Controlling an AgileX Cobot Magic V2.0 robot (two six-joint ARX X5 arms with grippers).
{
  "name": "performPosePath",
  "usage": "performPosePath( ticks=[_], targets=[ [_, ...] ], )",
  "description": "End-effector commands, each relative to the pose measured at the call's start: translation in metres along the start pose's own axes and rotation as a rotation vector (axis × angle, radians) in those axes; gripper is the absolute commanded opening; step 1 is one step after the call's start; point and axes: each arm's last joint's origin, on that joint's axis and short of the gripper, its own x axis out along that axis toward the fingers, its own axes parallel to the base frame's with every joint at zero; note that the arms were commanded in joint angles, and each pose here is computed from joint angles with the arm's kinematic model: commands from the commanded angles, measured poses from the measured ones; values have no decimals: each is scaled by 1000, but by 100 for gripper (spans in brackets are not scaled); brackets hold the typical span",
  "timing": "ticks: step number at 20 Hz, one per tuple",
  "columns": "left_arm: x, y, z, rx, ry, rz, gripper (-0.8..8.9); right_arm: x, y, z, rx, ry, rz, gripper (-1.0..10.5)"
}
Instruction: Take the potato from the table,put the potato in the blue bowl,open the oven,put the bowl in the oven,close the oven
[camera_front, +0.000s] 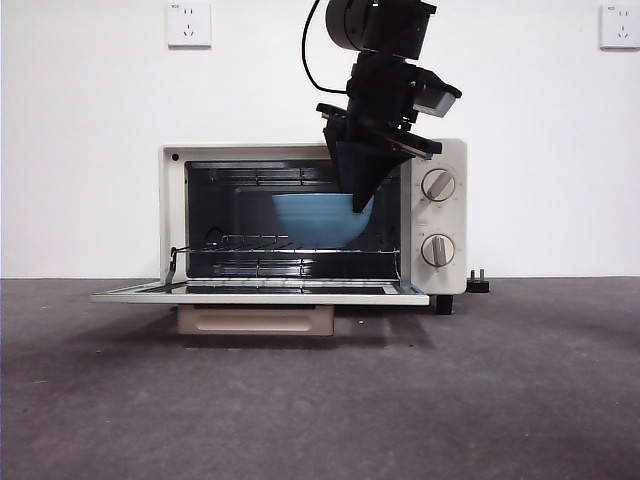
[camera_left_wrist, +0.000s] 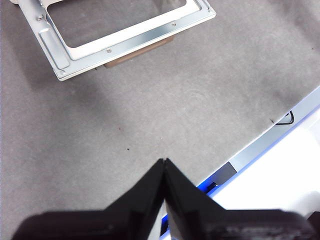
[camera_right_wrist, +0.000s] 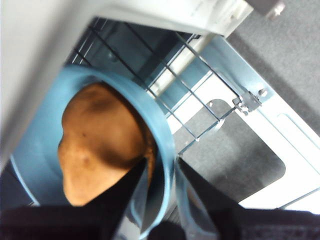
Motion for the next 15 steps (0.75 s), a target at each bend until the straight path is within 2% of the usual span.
performPosePath(
  ticks=[1, 7, 8, 10, 15],
  targets=[
    [-1, 0, 0, 13, -3, 1, -6, 4, -1, -2, -5, 3, -19, 97],
    [-1, 0, 0, 13, -3, 1, -6, 0, -3, -2, -47, 3, -42, 111],
    [-1, 0, 0, 13, -3, 1, -6, -1, -3, -2, -59, 3, -41, 159],
    [-1, 0, 0, 13, -3, 1, -6, -3, -2, -2, -76, -1, -31, 191],
    [-1, 0, -1, 11, 4, 0, -6, -20, 8, 1, -125, -49, 26, 190]
  ],
)
